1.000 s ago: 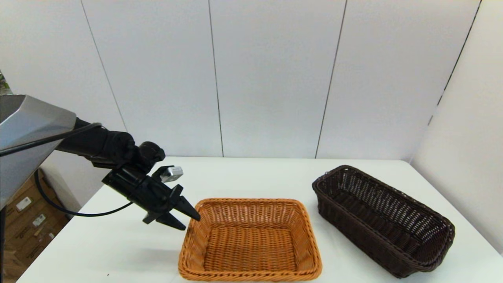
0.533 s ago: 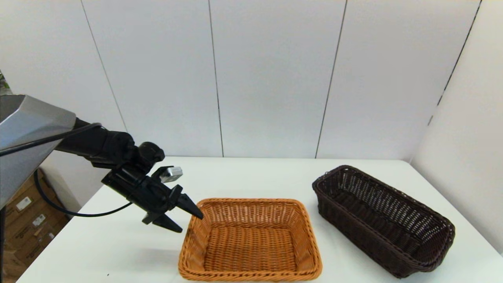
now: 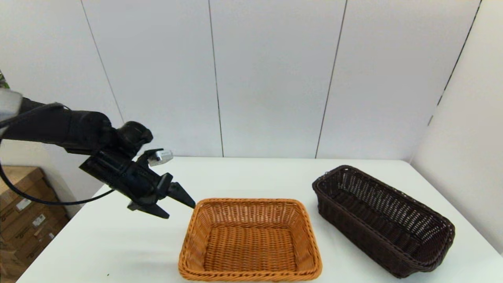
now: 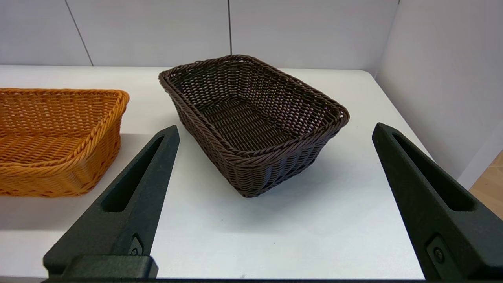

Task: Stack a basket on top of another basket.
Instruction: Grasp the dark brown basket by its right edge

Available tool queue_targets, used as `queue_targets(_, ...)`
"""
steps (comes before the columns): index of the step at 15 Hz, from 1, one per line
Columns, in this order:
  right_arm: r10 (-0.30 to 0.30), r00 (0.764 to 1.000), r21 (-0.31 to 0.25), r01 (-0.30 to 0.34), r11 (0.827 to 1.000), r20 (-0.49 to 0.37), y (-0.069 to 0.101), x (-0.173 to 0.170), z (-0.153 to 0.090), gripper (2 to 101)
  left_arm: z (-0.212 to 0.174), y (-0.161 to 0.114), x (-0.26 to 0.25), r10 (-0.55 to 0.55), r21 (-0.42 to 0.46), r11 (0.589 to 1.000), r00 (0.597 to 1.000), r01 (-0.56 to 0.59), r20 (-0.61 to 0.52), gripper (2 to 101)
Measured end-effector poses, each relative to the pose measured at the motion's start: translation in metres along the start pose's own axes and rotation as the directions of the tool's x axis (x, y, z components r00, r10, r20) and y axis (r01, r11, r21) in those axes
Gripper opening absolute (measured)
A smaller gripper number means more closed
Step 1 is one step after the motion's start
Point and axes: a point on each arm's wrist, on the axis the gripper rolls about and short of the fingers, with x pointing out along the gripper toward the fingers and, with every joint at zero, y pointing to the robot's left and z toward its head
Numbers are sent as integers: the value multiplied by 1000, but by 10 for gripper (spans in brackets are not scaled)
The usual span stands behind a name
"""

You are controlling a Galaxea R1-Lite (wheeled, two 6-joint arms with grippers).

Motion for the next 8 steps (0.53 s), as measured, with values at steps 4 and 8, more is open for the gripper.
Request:
queue_targets(4, -1, 1000, 0, 1, 1000, 0, 0, 0, 0, 973, -21, -34, -55, 153, 185, 964, 969, -190, 195, 942)
queue_targets(8, 0, 1000, 0, 0, 1000, 0, 0, 0, 0, 973, -54, -64, -103, 250, 292, 879, 886, -377, 392, 956)
